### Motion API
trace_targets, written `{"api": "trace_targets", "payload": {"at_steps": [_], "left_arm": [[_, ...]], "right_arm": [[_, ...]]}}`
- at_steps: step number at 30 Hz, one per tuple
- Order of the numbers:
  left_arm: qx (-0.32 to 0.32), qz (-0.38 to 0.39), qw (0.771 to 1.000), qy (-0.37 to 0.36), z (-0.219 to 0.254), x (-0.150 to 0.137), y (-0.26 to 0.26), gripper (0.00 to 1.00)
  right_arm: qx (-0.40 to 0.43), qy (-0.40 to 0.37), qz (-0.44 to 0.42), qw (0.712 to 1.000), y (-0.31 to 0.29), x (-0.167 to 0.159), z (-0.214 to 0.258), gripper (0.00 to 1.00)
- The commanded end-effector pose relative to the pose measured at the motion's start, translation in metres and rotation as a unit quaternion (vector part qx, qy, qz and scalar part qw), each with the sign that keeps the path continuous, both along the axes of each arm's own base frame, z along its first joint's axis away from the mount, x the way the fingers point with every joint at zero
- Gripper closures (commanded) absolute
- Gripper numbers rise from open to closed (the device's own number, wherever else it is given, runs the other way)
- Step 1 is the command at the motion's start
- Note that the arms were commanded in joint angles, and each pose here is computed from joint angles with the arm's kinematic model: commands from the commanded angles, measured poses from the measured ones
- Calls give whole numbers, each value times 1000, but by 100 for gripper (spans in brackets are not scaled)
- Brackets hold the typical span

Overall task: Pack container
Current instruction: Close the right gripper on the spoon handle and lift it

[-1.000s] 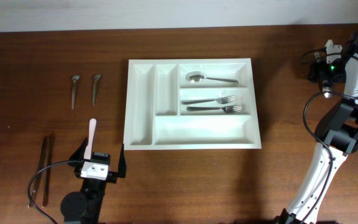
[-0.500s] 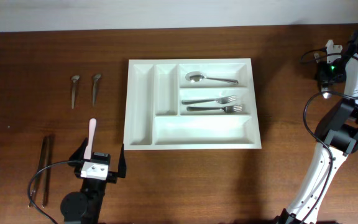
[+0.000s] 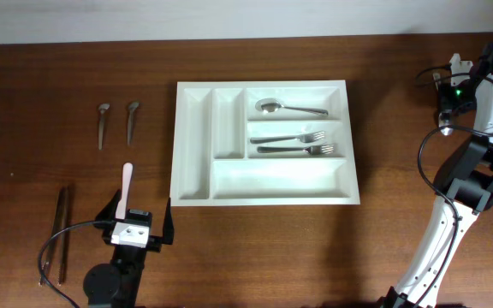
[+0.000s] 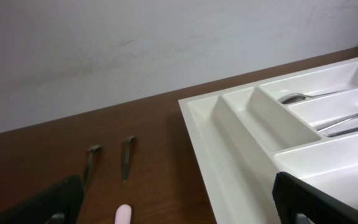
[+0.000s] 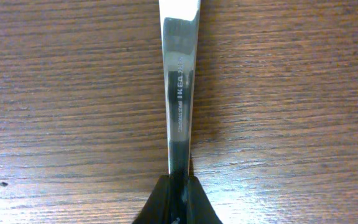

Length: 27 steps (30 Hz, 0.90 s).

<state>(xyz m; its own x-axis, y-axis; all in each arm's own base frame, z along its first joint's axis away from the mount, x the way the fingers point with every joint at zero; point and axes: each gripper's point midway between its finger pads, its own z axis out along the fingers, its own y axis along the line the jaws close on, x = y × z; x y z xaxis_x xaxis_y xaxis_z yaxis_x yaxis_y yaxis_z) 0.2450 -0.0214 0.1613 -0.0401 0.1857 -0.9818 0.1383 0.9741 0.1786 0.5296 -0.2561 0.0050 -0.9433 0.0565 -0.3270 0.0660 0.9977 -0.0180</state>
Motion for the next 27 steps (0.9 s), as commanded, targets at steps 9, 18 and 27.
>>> {"api": "trace_targets", "payload": {"at_steps": [9, 18, 27], "left_arm": [[-6, 6, 1000, 0, -1, 0, 2, 1], [-6, 6, 1000, 0, -1, 0, 2, 1], [-6, 6, 1000, 0, -1, 0, 2, 1]], "right_arm": [[25, -42, -139, 989, -12, 11, 40, 96], [111, -72, -289, 948, 26, 9, 116, 96], [245, -44, -327, 912, 123, 16, 151, 96]]}}
